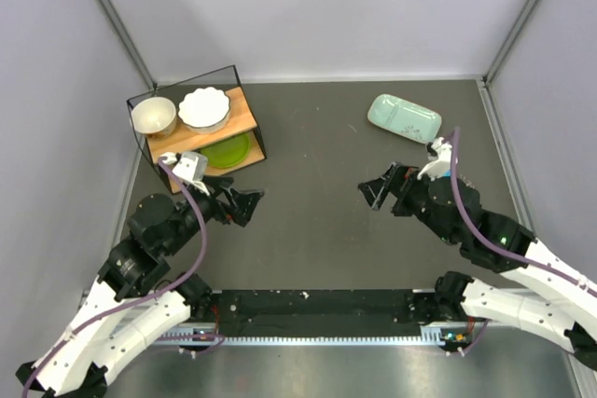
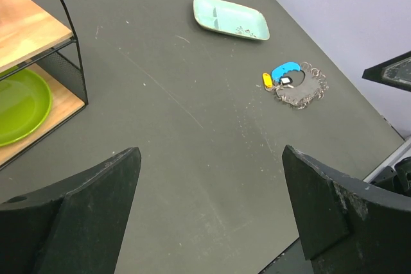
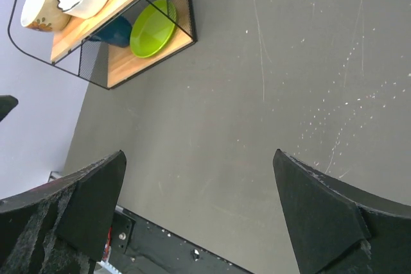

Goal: Remove the keys from the keyring

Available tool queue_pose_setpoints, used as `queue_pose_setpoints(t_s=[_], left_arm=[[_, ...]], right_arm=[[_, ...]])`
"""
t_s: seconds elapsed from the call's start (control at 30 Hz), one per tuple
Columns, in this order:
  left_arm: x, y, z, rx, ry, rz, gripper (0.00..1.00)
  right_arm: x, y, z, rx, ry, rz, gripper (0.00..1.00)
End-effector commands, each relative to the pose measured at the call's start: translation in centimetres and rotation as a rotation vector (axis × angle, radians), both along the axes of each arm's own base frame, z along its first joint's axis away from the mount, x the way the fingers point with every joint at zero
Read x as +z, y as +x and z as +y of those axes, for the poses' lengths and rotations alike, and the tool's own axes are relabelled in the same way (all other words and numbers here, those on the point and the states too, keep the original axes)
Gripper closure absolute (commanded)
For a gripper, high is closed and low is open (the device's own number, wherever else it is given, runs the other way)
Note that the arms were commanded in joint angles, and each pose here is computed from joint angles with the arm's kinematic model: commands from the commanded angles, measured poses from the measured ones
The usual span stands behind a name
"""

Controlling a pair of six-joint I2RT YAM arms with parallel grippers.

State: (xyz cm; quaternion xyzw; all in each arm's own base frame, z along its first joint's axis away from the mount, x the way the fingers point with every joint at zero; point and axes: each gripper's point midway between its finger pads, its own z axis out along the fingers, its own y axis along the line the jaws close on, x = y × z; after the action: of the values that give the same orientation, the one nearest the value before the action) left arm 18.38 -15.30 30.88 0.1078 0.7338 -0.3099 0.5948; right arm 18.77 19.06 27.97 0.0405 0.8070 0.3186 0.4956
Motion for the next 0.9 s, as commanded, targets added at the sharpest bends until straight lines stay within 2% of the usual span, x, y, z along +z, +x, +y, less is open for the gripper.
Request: queue_pose_setpoints(t_s=[0.0, 0.23, 0.33, 0.4, 0.53, 0.6, 0.63, 0.67, 0.77, 0.8, 0.87], left_arm=[[0.7, 0.3, -0.5, -0.009, -0.020, -0.030, 0.03], [-1.4, 0.6, 0.3, 0.025, 0.035, -0.026, 0.03], [-4.0, 1.9, 1.6, 0.116, 0.087, -0.022, 0.04], [-5.2, 2.1, 1.7, 0.121, 0.110, -0.016, 0.04], [-4.7, 1.9, 0.5, 0.053, 0.109, -0.044, 0.04], [-4.6, 2.1, 0.3, 0.049, 0.124, -0.043, 0.05], [-4.8, 2.1, 0.2, 0.039, 0.133, -0.037, 0.05], [-4.7, 2.1, 0.0, 0.030, 0.143, -0.039, 0.05], [-5.2, 1.9, -0.1, 0.012, 0.162, -0.023, 0.06], [-5.2, 1.8, 0.0, 0.012, 0.163, -0.026, 0.06], [-5.2, 1.8, 0.2, 0.026, 0.157, -0.024, 0.07]], right_arm=[[1.1, 0.1, -0.9, -0.044, 0.051, -0.037, 0.01], [1.6, 1.1, -1.8, -0.127, 0.047, -0.050, 0.01], [1.4, 1.9, -2.1, -0.161, -0.003, -0.063, 0.01], [1.0, 2.4, -2.5, -0.166, -0.084, -0.091, 0.01], [-0.7, 5.1, -4.5, -0.251, -0.291, -0.104, 0.02], [-3.1, 6.6, -5.1, -0.224, -0.429, -0.026, 0.01], [-3.3, 8.1, -7.1, -0.291, -0.445, 0.017, 0.01], [-4.9, 8.9, -7.0, -0.251, -0.461, 0.079, 0.01], [-7.9, 10.5, -9.6, -0.278, -0.443, 0.225, 0.10], [-9.9, 11.1, -10.1, -0.282, -0.460, 0.290, 0.19], [-12.2, 11.8, -11.8, -0.316, -0.436, 0.392, 0.27]])
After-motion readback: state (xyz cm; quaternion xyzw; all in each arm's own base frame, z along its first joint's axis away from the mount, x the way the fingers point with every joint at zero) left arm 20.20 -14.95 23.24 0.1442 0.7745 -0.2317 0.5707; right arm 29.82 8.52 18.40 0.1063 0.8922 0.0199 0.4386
